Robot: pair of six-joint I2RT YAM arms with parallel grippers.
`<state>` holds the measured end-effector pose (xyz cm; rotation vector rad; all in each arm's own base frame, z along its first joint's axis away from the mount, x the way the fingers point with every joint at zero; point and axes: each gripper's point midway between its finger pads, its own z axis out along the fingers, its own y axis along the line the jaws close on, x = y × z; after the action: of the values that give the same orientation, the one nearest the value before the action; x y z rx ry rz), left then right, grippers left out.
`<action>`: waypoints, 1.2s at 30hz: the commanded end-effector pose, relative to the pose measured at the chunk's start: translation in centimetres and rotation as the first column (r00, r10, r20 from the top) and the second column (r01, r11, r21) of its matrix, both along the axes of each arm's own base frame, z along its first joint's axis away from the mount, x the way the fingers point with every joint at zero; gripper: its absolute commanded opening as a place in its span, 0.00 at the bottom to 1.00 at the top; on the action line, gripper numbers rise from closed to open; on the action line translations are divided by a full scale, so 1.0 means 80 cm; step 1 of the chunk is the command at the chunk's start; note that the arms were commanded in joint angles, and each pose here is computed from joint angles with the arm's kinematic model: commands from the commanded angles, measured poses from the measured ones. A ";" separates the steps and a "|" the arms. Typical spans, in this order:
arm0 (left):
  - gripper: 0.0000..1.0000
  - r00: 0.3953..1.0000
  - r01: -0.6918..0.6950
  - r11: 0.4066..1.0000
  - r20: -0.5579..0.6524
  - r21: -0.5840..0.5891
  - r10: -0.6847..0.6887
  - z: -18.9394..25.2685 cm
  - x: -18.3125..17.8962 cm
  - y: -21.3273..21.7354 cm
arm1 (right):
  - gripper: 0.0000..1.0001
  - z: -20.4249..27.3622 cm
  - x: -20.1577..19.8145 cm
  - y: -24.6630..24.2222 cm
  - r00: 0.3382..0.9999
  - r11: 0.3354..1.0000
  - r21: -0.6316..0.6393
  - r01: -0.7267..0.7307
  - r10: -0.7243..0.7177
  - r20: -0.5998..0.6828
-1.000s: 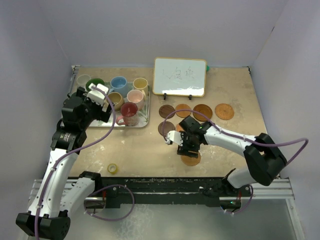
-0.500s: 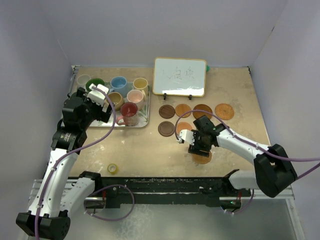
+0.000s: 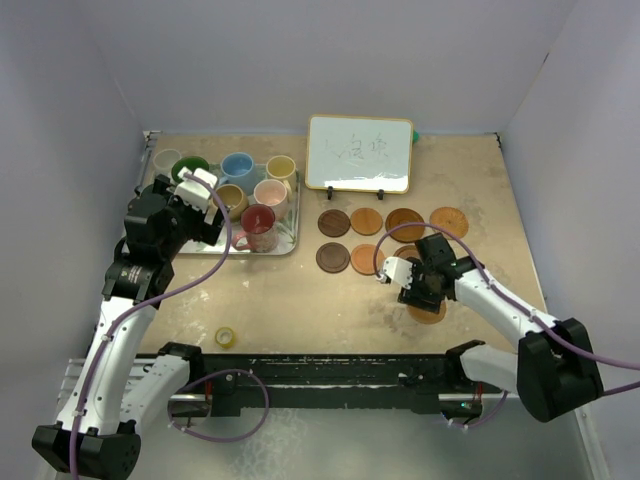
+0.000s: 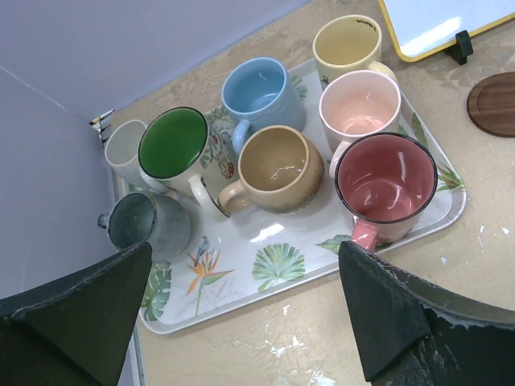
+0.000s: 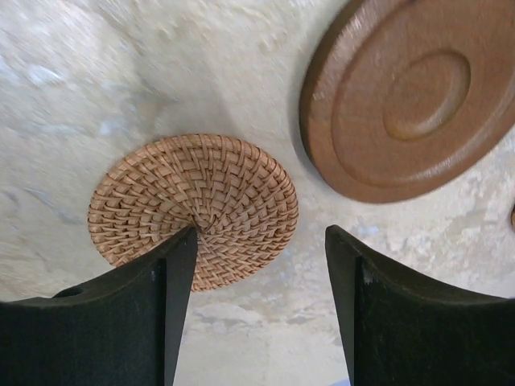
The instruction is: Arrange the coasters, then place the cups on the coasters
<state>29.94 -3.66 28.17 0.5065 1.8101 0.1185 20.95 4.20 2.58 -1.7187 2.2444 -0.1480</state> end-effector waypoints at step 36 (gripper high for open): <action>0.95 0.998 0.023 1.000 0.056 -0.005 -0.023 0.020 0.003 -0.004 | 0.63 -0.006 0.150 -0.155 0.827 0.827 -0.049 0.560 -0.561 -0.034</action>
<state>29.88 -3.87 28.18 0.5153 1.8067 0.1073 23.10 -6.57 1.43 -1.2463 2.9840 -0.0118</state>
